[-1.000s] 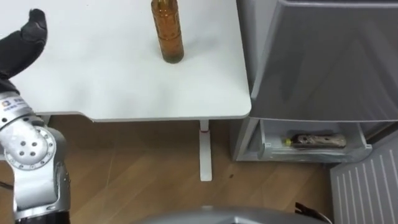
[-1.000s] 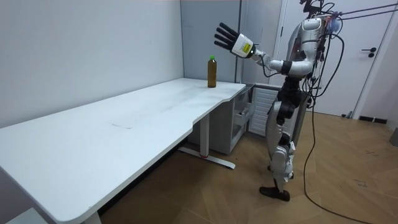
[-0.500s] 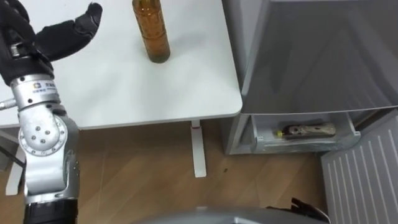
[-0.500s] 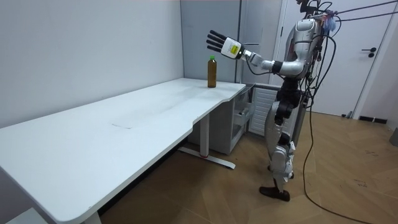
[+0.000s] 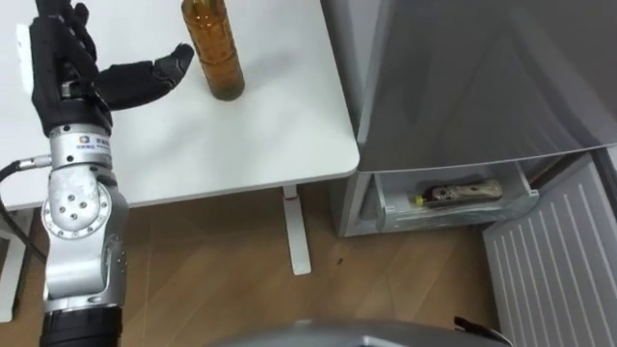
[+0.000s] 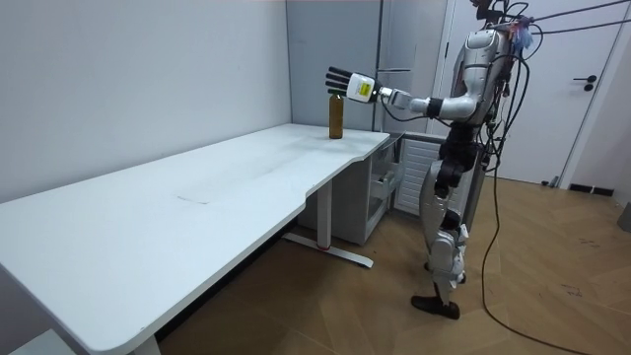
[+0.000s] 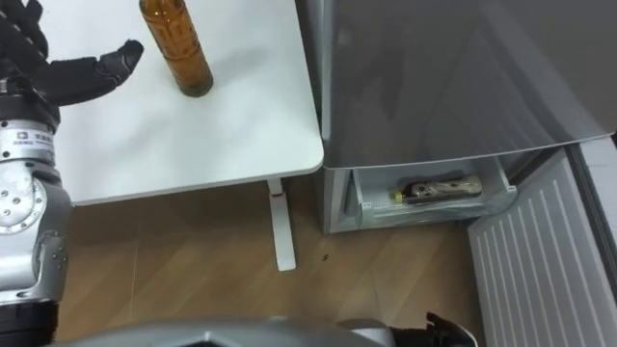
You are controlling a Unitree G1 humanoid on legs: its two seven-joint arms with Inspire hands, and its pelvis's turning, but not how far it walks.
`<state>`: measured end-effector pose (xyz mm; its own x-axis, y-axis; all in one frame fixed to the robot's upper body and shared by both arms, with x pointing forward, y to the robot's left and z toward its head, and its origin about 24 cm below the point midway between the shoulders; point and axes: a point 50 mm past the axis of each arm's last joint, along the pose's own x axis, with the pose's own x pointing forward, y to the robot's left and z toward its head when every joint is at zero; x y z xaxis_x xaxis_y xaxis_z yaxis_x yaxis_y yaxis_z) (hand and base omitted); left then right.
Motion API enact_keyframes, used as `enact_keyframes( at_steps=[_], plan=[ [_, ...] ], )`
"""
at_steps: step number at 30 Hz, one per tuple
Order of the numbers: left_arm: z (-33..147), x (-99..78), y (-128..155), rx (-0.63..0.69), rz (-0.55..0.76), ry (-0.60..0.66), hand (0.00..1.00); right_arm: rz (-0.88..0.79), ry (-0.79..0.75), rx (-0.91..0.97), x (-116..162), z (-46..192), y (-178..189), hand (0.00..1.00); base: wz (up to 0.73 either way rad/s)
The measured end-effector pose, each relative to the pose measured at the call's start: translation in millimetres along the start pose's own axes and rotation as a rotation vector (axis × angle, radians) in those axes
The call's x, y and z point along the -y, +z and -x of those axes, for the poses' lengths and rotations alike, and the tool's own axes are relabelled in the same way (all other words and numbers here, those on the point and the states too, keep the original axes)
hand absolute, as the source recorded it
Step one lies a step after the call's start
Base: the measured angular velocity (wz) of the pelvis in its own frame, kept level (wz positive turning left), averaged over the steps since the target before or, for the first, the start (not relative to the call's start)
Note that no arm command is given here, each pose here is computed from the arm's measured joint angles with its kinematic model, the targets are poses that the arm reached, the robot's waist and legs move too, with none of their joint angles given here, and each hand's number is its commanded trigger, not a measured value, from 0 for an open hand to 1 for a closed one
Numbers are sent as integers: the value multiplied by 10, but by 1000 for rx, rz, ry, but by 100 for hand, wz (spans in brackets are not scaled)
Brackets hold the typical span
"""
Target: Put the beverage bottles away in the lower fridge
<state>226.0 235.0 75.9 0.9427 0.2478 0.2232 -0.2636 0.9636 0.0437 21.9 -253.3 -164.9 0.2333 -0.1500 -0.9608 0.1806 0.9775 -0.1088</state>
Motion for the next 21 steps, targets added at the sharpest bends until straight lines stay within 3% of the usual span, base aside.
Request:
enact_keyframes(
  at_steps=[8, 15, 21],
  plan=[
    [-1, 4, -146, -80, 70, -27, 0, 61, -23, -16, 20, 2, -13, 0, -5],
    [-111, 57, -163, -92, 156, -41, 0, 55, -40, -60, 33, 11, -83, 0, -5],
    [-105, 55, -217, -117, 158, -44, 0, 53, -56, -84, 44, 23, -148, 0, 0]
  ],
)
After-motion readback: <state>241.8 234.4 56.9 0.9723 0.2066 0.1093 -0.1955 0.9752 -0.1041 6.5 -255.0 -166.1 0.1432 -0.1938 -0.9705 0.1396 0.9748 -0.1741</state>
